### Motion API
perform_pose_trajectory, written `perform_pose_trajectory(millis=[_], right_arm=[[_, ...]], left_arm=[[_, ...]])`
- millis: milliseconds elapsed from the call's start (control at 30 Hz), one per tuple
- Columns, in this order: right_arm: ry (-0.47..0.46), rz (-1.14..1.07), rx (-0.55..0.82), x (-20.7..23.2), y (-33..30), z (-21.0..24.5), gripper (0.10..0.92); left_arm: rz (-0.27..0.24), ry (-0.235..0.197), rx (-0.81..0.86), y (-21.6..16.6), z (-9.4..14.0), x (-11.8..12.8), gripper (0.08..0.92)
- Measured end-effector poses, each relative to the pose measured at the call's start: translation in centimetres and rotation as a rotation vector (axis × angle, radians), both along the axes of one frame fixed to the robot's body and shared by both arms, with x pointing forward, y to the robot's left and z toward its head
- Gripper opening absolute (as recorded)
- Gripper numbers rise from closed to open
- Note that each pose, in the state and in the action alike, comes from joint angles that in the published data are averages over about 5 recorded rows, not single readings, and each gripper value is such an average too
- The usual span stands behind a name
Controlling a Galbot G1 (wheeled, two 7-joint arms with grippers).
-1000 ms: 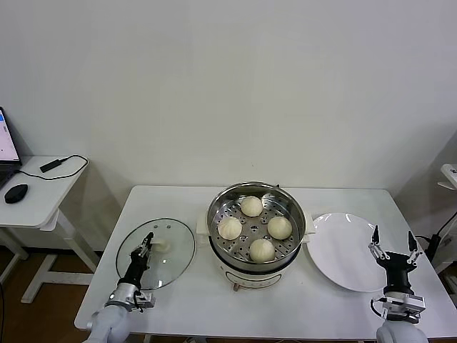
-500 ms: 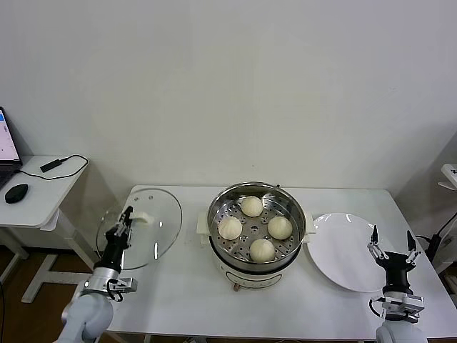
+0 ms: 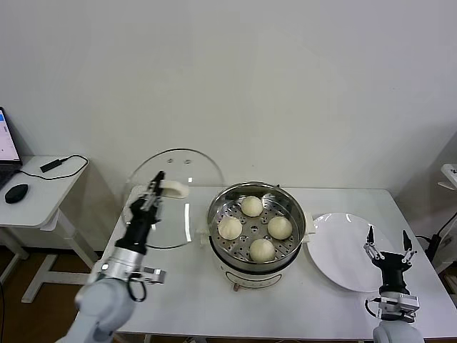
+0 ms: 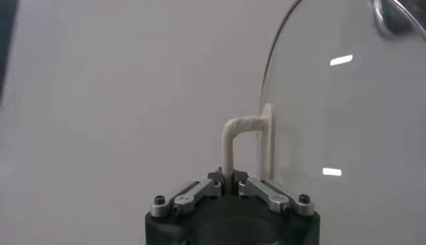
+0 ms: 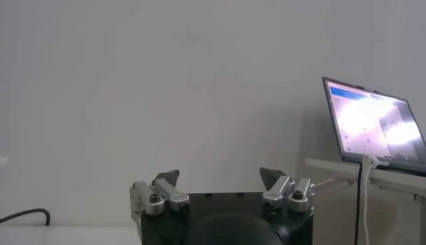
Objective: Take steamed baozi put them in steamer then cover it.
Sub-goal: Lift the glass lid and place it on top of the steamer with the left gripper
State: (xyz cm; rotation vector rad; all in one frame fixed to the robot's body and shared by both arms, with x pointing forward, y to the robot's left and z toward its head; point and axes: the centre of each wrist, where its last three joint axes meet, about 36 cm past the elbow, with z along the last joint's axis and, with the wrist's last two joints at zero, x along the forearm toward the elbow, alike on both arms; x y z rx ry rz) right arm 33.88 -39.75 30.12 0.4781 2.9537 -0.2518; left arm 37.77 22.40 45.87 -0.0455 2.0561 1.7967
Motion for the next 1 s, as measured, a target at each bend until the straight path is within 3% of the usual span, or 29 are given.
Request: perform_pose_trajectory(millis=[500,733,1000], right_arm=[[0.008,-0.014,0.007,0.6,0.0,-1.1,0.823],[0.015,-0.016,0.008,0.8,0.0,-1.5,0.823],[0.022,-0.015,0.007,1.1,0.1,-1.8,0.823]], left_arm=[[-0.071,0.130,0.015,-13.7,0.7,-0.2,0.190],[-0.065,0.184,0.081,-17.3,-0.2,0.3,0.190],[-0.053,0.213,0.129,-19.9,-1.1,1.0,0.190]])
